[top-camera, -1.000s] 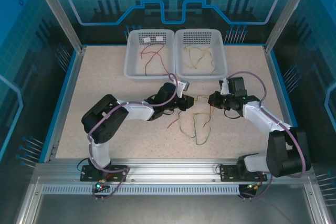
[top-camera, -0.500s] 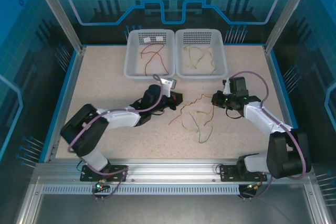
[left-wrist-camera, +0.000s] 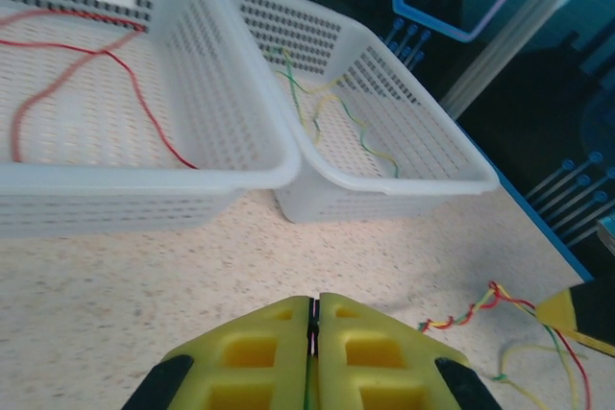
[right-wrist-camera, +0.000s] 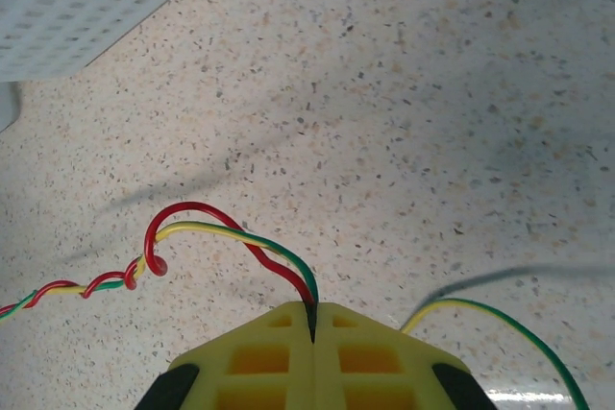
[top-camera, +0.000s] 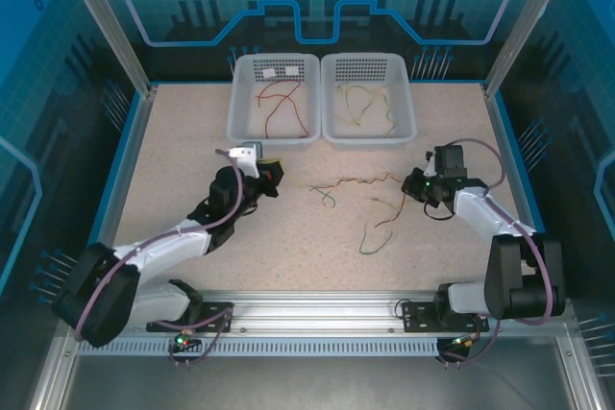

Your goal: Untangle the cables

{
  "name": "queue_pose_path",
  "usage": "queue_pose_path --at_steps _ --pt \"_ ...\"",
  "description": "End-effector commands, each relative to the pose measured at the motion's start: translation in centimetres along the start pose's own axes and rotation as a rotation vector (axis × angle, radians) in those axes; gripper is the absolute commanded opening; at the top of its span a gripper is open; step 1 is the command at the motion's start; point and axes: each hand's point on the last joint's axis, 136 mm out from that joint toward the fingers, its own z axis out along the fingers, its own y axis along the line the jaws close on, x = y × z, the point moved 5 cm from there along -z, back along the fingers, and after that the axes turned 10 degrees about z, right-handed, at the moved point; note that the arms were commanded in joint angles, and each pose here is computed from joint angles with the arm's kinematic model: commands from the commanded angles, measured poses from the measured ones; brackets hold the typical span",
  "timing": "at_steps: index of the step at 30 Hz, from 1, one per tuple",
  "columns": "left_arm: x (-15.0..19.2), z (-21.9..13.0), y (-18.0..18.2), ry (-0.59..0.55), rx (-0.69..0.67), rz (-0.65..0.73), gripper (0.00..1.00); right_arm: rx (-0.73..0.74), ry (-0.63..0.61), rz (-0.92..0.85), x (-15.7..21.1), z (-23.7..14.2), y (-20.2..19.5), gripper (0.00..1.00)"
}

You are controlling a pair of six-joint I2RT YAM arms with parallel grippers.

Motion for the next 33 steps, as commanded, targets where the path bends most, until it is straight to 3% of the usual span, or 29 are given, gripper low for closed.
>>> queue_pose_path --at_steps 1,6,9,13,16,21,27,33 --pt "-0.9 -1.7 2.4 -0.051 -0.140 0.059 0.00 0.049 -0.010 0.047 -0.2 0.1 -1.2 0.04" --pt "-1.3 -1.9 1.1 -0.030 -0.024 0.076 0.00 -0.026 0.018 0.006 0.2 0.4 0.4 0.10" --pt "-0.7 -1.0 -0.2 0.022 0.074 0.062 0.00 -0.045 0.039 -0.084 1.0 0.6 2.1 0.24" --pt "0.3 0.2 -2.0 0.059 0.172 0.072 0.00 -0.074 0.100 -0.212 2.4 1.5 4.6 0.35" --pt "1.1 1.0 -1.7 0.080 0.139 0.078 0.00 -0.069 0.115 -0.215 2.6 1.7 4.8 0.36" --pt "2.3 1.5 -0.9 0.101 0.092 0.078 0.00 -0.098 0.128 -0.267 3.1 1.1 5.0 0.51" --pt "2.4 1.6 -0.6 0.105 0.076 0.095 0.00 0.051 0.138 -0.293 3.9 1.1 2.3 0.55" --pt "2.4 1.7 -0.1 0.096 0.039 0.102 0.00 0.072 0.156 -0.279 4.2 1.5 1.0 0.54"
